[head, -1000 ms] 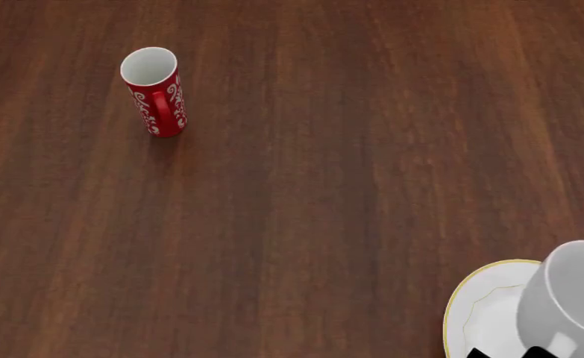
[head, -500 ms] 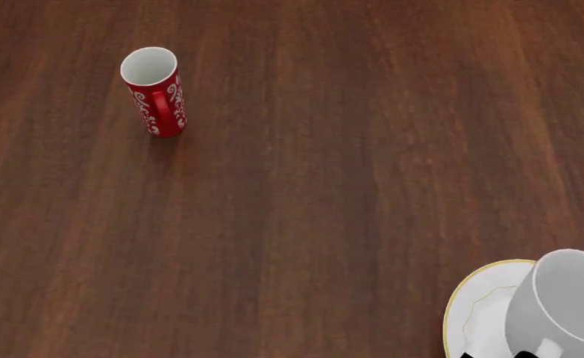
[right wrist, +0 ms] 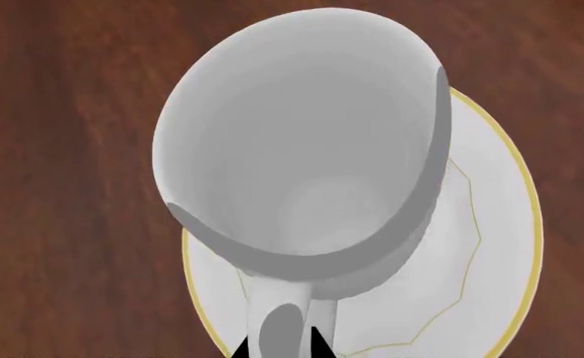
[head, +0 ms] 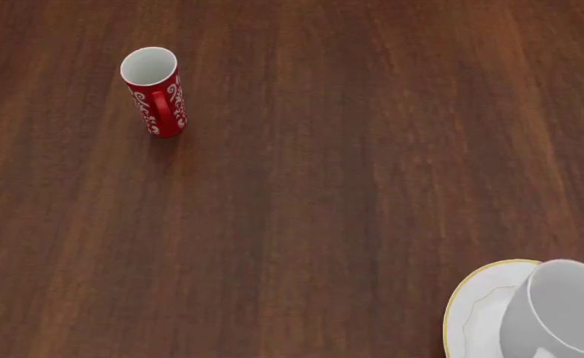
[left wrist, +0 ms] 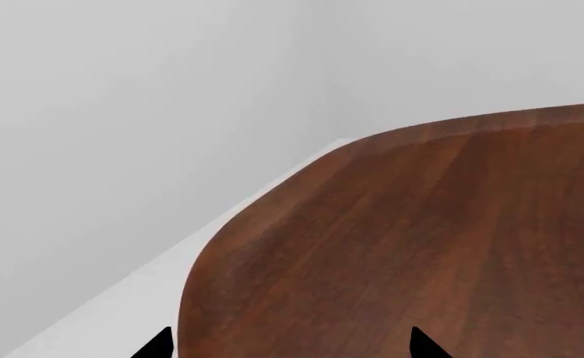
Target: Put the white mug on the plate.
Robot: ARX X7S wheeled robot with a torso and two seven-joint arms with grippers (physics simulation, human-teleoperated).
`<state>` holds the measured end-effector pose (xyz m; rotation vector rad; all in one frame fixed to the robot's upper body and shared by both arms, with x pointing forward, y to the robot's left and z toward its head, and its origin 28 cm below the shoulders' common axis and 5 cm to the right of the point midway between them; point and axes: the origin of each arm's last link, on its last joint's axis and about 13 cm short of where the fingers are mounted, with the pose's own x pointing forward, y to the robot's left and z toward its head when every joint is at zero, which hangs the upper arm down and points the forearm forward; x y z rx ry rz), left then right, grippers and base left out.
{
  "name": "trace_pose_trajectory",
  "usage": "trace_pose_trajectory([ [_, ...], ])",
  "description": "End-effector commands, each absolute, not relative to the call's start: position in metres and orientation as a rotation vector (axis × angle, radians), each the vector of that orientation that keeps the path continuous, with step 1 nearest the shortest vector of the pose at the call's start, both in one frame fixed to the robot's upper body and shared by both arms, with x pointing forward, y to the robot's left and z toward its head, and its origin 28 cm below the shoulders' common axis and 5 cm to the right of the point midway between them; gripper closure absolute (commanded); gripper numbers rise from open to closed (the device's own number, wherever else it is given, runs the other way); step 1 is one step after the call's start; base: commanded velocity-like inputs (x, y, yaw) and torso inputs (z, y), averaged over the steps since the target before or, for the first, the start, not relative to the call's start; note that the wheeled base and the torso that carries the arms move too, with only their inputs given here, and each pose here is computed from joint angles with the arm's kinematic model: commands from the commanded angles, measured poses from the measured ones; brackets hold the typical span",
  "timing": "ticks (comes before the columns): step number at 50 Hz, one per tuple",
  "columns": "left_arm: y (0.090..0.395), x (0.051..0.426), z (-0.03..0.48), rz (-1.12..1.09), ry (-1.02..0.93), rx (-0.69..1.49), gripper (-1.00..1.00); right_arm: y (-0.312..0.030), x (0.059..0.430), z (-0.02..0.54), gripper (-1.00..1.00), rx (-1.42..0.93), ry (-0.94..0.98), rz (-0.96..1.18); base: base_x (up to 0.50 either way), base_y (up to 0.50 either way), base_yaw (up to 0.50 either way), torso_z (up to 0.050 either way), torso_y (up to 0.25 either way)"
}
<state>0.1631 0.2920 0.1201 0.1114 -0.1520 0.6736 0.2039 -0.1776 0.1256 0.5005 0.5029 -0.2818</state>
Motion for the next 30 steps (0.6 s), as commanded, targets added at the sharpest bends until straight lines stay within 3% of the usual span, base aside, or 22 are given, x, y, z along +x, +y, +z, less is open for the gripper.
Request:
trace_pose_trajectory([
  [1,0.2922,0.1629,0.1201,0.674,-0.152,0.112,-1.00,-0.1782,0.2038,0.1232,1.00,0.504,0.502,-0.285,0.00,0.00,0.00,0.000,0.000],
  [30,0.2922,0.1612,0.1232,0.673,-0.161,0.112,-1.00,-0.1793,0.2036,0.1159,1.00,0.535,0.530,-0.284,0.00,0.00,0.00,0.000,0.000],
])
